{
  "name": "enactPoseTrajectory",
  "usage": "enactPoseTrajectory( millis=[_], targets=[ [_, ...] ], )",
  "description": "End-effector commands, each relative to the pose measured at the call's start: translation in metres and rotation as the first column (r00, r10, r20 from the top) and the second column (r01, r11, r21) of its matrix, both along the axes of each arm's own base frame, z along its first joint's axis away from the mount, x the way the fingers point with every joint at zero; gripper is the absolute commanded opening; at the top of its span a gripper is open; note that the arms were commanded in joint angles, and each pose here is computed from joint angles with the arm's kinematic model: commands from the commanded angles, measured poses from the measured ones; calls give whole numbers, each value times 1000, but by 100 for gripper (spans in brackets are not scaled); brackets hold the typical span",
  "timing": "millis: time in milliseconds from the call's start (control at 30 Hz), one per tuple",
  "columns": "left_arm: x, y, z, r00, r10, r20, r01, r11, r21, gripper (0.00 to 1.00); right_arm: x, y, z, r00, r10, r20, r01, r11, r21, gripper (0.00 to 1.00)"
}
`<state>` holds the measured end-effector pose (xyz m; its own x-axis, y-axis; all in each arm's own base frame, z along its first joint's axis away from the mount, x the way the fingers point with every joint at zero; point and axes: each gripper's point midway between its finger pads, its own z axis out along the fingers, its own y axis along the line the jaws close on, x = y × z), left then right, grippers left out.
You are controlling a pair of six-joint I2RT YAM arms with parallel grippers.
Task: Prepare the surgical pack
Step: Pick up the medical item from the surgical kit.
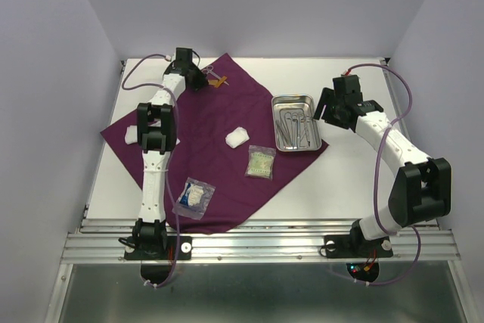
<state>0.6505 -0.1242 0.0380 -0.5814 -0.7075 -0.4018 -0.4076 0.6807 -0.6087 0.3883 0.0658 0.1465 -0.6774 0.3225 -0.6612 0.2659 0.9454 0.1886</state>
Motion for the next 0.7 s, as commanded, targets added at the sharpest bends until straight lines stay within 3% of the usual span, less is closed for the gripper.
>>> enactPoseTrajectory(
  millis=[0,367,667],
  targets=[
    [-6,11,59,997,1,72,-4,999,45,0,2,1,18,999,-7,51,6,1000,28,72],
    [-19,10,79,996,-31,87,25,997,74,0,0,4,16,999,2,48,-4,999,42,71],
    [-36,-15,107,983,-128,128,114,987,113,0,-1,4,17,998,0,55,-2,999,45,71]
  ],
)
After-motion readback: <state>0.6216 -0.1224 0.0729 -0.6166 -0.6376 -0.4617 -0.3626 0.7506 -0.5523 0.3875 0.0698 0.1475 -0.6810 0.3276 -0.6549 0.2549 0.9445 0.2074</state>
